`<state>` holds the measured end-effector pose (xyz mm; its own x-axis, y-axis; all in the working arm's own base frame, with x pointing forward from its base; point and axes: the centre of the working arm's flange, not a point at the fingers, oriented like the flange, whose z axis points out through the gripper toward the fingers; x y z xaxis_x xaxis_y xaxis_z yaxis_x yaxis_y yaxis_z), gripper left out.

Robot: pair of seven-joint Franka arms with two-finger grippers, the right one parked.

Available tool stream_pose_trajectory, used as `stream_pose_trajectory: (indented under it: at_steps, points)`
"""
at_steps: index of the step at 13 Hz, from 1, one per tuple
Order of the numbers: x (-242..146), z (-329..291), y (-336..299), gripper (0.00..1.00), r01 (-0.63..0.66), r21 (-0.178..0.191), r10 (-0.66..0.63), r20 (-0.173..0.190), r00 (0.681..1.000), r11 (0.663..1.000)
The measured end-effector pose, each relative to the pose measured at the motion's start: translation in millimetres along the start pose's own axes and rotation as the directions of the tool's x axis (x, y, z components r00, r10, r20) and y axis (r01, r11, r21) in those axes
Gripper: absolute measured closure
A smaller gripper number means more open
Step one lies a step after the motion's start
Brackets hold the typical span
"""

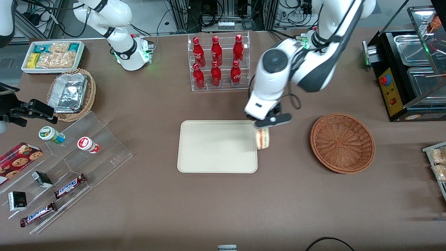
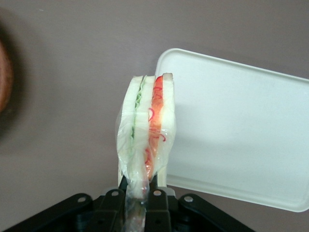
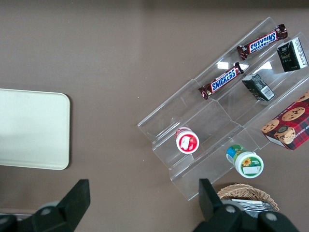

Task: Place sandwich from basket to tray
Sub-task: 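Carry the sandwich with the left gripper over the cream tray, then lower the sandwich onto the tray and open the left gripper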

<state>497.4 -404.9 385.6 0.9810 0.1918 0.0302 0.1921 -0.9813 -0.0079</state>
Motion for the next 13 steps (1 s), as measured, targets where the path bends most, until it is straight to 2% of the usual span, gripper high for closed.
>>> stream_pose_trajectory:
  at_steps: [2, 7, 12, 13]
  points:
    - [-8, 29, 32, 0.85, -0.038, -0.012, 0.039, 0.010, 0.999, 0.999]
    - [-14, 96, 64, 0.85, -0.067, -0.049, 0.064, -0.051, 0.997, 0.997]
    - [-13, 126, 65, 0.85, -0.080, -0.020, 0.078, -0.067, 0.995, 0.997]
    - [-13, 129, 65, 0.79, -0.076, -0.018, 0.075, -0.068, 0.995, 0.997]
